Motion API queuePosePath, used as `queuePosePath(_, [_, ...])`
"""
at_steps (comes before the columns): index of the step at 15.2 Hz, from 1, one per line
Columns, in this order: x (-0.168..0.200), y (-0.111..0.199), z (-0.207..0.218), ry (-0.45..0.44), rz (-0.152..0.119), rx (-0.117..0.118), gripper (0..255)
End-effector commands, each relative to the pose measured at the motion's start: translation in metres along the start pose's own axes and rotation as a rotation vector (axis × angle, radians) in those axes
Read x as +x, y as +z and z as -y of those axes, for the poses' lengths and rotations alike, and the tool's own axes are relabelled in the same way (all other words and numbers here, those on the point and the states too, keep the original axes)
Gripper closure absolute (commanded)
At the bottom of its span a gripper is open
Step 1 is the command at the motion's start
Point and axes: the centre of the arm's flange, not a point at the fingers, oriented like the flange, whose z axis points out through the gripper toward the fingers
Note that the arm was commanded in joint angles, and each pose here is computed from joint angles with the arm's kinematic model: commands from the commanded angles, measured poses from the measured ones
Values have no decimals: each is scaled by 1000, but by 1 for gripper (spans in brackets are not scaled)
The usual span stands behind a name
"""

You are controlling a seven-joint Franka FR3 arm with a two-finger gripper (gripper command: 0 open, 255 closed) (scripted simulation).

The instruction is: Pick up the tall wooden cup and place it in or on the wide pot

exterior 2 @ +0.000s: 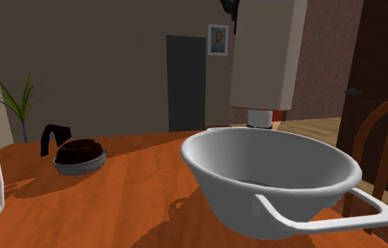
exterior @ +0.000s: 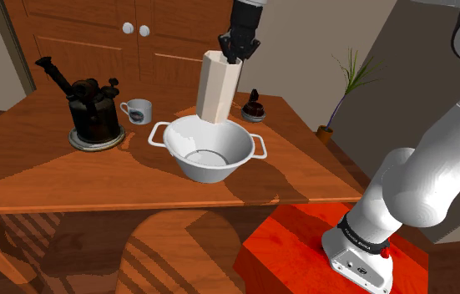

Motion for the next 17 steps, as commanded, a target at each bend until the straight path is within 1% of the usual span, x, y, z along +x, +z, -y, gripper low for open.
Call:
queuePosePath(1, [-1,10,0,0,-2,1,255])
queuePosePath(14, [-4,80,0,0,-2,1,255])
queuePosePath(17, [-4,80,0,0,-2,1,255])
